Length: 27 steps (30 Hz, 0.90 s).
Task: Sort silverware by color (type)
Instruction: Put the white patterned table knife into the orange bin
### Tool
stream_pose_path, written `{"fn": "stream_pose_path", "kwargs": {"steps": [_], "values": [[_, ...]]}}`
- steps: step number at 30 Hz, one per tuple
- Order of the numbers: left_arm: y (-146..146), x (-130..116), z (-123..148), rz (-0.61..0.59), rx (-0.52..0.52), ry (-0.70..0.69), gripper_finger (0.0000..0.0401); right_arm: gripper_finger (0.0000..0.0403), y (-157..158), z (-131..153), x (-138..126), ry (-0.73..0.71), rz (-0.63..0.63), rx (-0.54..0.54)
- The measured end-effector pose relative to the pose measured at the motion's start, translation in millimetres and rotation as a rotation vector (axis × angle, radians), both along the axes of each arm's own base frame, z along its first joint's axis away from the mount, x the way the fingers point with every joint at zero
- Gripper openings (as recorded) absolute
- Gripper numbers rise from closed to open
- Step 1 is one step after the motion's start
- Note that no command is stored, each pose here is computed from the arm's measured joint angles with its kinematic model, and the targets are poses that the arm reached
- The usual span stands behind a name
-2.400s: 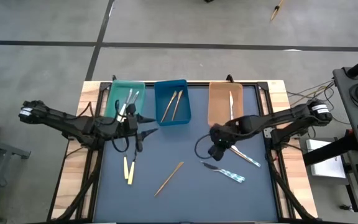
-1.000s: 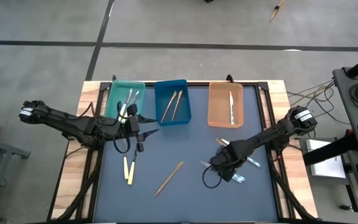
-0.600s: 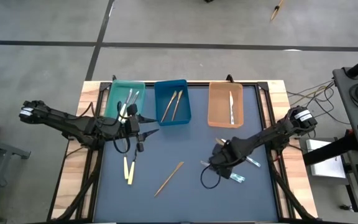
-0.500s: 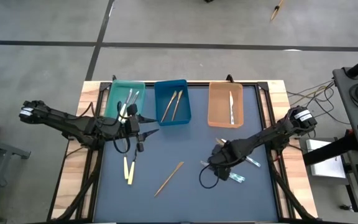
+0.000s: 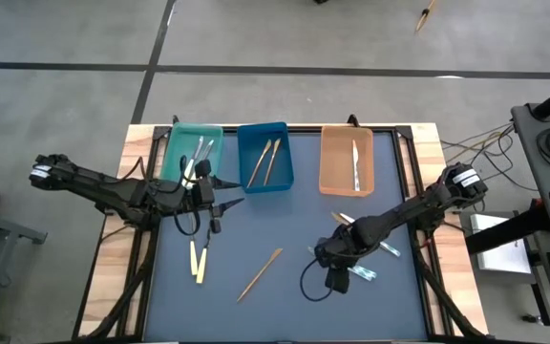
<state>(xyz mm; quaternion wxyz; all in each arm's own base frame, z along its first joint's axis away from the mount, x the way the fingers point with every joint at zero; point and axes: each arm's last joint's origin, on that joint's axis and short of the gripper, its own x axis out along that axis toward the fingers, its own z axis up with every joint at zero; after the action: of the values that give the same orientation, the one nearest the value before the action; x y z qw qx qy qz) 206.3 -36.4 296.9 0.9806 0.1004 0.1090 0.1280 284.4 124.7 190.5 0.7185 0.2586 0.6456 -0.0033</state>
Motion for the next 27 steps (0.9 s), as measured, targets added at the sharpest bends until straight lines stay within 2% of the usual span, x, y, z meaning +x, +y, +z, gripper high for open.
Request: {"fn": "stream_pose_path", "kwargs": {"steps": [8, 15, 27], "values": [[0.0, 0.0, 0.0, 0.000, 0.000, 0.000, 0.0153, 0.0126, -5.0, -3.1, -2.4, 0.033, -0.082, -0.058], [0.0, 0.0, 0.0, 0.000, 0.000, 0.000, 0.0153, 0.0018, -10.0, -6.9, -8.1, 0.098, -0.097, -0.085], [0.0, 0.0, 0.0, 0.000, 0.001, 0.001, 0.0153, 0.0009, -14.0, -25.4, -19.7, 0.149, -0.098, -0.099]]}}
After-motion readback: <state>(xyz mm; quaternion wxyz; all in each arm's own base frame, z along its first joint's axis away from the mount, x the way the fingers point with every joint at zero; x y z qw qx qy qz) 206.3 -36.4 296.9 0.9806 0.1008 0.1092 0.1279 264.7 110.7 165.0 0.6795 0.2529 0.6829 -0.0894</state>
